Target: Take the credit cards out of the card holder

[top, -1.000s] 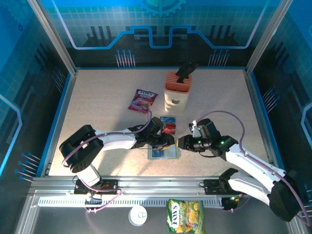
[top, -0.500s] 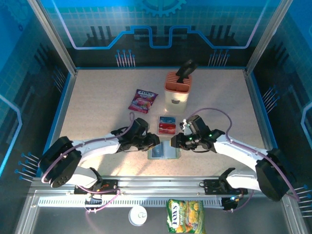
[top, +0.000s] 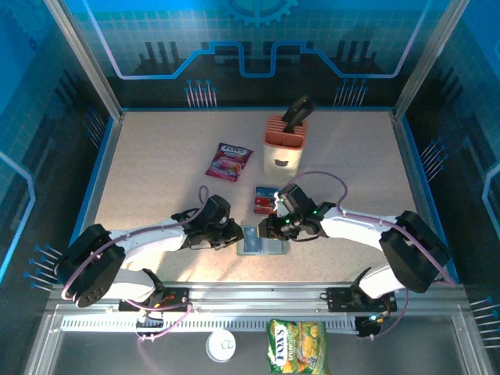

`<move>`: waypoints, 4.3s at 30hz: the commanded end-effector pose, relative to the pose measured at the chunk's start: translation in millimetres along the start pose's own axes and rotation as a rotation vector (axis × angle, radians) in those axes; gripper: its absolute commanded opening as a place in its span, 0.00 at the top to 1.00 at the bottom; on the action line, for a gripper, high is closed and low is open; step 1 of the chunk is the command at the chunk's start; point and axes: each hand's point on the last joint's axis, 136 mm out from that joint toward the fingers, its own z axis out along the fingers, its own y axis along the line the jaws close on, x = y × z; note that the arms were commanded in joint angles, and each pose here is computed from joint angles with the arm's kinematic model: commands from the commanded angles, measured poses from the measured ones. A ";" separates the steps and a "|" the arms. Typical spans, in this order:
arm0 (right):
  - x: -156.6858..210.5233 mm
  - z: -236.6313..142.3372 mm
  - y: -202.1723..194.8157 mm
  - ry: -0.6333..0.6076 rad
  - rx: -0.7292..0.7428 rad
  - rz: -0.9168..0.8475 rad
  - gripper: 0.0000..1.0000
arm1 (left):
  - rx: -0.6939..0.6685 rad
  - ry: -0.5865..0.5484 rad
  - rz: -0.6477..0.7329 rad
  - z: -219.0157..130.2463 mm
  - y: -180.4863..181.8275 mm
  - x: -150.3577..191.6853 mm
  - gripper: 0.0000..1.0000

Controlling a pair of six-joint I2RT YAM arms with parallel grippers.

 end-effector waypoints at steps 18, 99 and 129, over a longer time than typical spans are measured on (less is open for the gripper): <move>2.9 17.0 10.7 0.019 -0.022 -0.011 0.71 | 0.008 0.028 0.036 -0.4 -7.9 -0.2 0.81; 5.3 17.5 -17.6 0.060 0.148 -0.049 0.72 | -0.087 0.062 0.015 12.5 20.6 7.6 0.88; 5.7 19.5 -7.1 0.065 0.088 -0.041 0.72 | -0.026 0.112 0.041 20.4 2.0 11.4 1.00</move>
